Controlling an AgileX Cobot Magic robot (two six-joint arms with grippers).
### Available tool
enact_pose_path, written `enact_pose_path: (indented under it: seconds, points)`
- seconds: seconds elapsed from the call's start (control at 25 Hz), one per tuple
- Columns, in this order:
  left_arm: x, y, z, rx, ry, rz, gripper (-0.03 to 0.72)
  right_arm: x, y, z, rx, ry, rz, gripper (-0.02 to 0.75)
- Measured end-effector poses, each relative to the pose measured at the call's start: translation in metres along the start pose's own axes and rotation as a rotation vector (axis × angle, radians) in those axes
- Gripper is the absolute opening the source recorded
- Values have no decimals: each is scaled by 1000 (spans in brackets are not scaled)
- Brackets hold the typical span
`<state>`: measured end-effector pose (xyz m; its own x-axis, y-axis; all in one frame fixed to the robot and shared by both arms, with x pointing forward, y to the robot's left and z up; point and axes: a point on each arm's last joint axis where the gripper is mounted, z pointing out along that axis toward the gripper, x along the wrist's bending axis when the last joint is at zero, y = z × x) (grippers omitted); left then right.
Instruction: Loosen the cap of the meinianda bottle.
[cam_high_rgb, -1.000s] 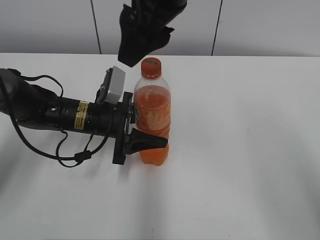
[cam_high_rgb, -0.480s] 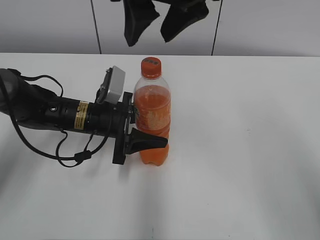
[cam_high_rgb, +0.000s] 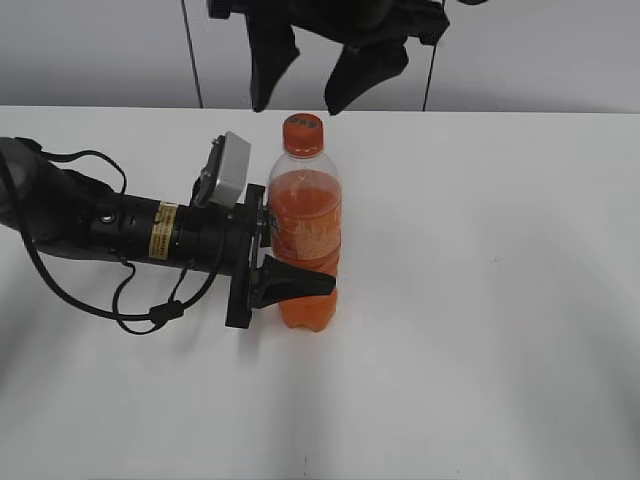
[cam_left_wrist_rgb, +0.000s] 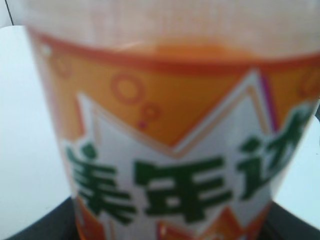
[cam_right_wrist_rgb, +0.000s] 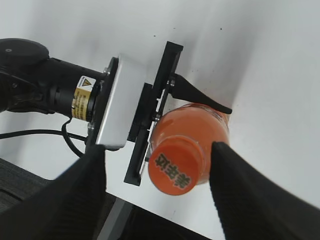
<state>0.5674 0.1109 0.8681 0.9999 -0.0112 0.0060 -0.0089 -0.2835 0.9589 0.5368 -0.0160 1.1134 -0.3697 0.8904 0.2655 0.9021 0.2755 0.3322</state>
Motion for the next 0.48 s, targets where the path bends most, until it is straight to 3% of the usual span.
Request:
enact_pose_path:
  seconds: [0.32, 0.48]
  points:
    - [0, 0, 0, 0, -1, -1, 407, -4, -8, 13, 53, -9, 17, 484]
    - [0, 0, 0, 0, -1, -1, 407, -3, -8, 13, 55, -4, 20, 448]
